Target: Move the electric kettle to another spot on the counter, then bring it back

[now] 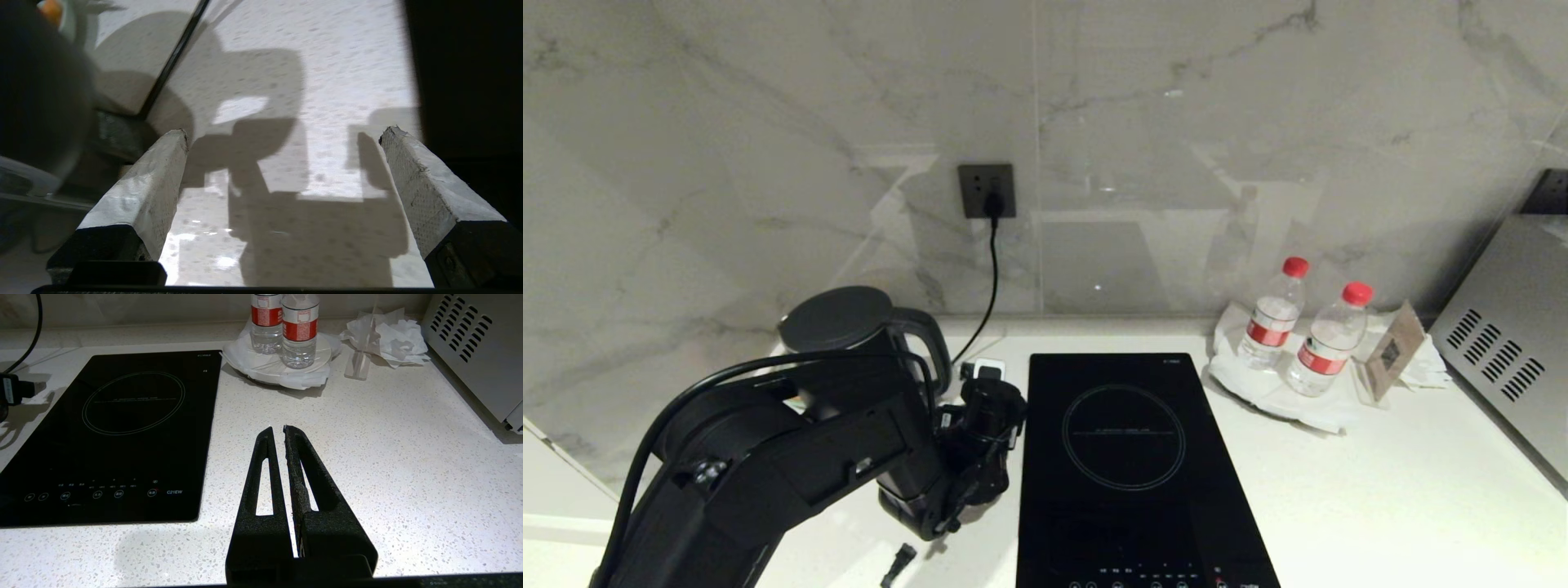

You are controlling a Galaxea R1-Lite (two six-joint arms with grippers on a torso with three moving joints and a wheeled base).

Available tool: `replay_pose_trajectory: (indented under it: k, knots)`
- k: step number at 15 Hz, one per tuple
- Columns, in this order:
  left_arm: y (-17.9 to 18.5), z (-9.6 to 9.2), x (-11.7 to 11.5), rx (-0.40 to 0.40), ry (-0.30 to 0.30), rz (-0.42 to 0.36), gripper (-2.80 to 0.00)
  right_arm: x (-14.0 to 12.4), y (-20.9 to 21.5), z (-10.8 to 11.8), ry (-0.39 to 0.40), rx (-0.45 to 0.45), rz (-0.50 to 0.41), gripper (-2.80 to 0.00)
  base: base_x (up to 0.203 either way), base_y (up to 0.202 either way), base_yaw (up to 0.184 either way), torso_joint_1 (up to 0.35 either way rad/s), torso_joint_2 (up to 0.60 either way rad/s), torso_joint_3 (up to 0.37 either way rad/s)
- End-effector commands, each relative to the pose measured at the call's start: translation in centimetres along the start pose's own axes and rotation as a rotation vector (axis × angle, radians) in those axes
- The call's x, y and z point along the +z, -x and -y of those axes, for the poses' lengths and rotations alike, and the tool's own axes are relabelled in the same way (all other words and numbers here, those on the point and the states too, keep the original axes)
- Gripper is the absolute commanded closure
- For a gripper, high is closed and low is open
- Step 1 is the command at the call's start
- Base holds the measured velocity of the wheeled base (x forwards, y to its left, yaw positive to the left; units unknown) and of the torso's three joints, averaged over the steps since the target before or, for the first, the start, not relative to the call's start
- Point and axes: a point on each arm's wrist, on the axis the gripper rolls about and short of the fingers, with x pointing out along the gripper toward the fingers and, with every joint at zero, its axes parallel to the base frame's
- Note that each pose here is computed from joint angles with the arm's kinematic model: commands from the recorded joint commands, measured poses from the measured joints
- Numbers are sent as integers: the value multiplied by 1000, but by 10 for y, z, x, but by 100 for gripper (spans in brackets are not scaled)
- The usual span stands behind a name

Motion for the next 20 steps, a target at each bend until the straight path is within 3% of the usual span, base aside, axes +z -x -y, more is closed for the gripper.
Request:
replay_pose_trajectory:
  k: [1,13,16,20]
  knots:
    - [-1,-3,-5,10,-3,-10,-280,0,0,0,1,1,0,0,0,0,0,0,0,0]
    - [-16,-14,-20,50,-7,-51,-280,0,0,0,1,1,-1,0,0,0,0,0,0,0]
    - [-11,-13,-14,41,-1,-38,-280,0,0,0,1,1,-2,0,0,0,0,0,0,0]
    - [13,-3,16,-7,48,32,-280,0,0,0,1,1,-2,0,0,0,0,0,0,0]
